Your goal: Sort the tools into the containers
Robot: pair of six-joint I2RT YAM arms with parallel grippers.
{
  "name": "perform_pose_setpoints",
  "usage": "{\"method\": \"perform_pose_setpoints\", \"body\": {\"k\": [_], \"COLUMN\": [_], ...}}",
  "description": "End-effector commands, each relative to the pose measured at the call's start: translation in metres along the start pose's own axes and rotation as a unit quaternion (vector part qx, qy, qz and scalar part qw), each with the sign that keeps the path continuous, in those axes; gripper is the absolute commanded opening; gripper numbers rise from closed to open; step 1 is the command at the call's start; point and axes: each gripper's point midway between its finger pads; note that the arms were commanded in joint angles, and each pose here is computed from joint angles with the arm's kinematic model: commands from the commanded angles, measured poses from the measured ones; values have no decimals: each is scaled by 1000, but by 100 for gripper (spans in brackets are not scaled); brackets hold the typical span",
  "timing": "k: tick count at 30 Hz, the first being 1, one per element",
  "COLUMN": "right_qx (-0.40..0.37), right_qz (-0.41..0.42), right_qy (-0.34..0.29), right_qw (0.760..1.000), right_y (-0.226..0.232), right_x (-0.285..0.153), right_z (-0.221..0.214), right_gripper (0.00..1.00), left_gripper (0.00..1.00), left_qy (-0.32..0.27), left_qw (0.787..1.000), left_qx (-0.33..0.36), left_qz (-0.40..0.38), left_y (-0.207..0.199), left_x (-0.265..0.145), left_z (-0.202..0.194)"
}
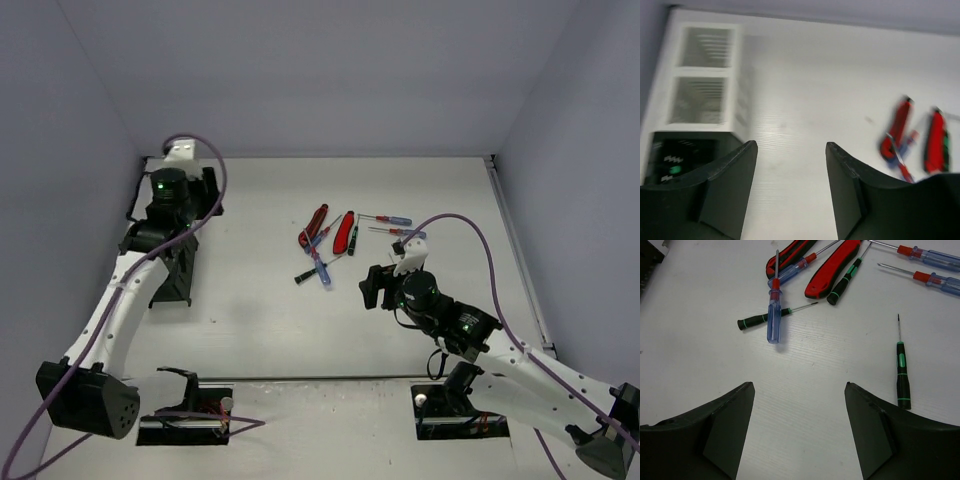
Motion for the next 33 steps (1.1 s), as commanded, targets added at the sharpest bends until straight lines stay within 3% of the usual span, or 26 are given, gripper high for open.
{"method": "perform_pose_setpoints", "body": {"k": [1,8,15,24,33], "right_qx": [4,5,14,14,13], "right_qz": [3,6,11,10,2], "right_qy": [-22,-18,-24,-11,-10], "right_qw": [1000,1000,1000,1000,1000], "right_y": [2,3,4,3,-2], "right_x": [0,-1,-4,-7,-12], "right_z": [13,11,13,7,7], "right_gripper": [70,70,70,70,70], "left_gripper": [53,53,53,53,48], "left_qy": [102,251,331,361,385], "left_qw": [986,936,894,875,858], "left_qx": [94,216,263,300,325], "left_qz": [-91,-121,-151,-119,-99], "left_y": [-60,-114,-146,-149,-139], "left_x": [-7,18,32,60,75], "left_z": [-45,-150,-212,-252,-268]}}
Point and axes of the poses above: each gripper's point midway between its finger pads, its own x axis out along the fingers, its own y axis along the line the jaws close on, z = x × y, and after that the axes turned 15 degrees about -x, right-handed
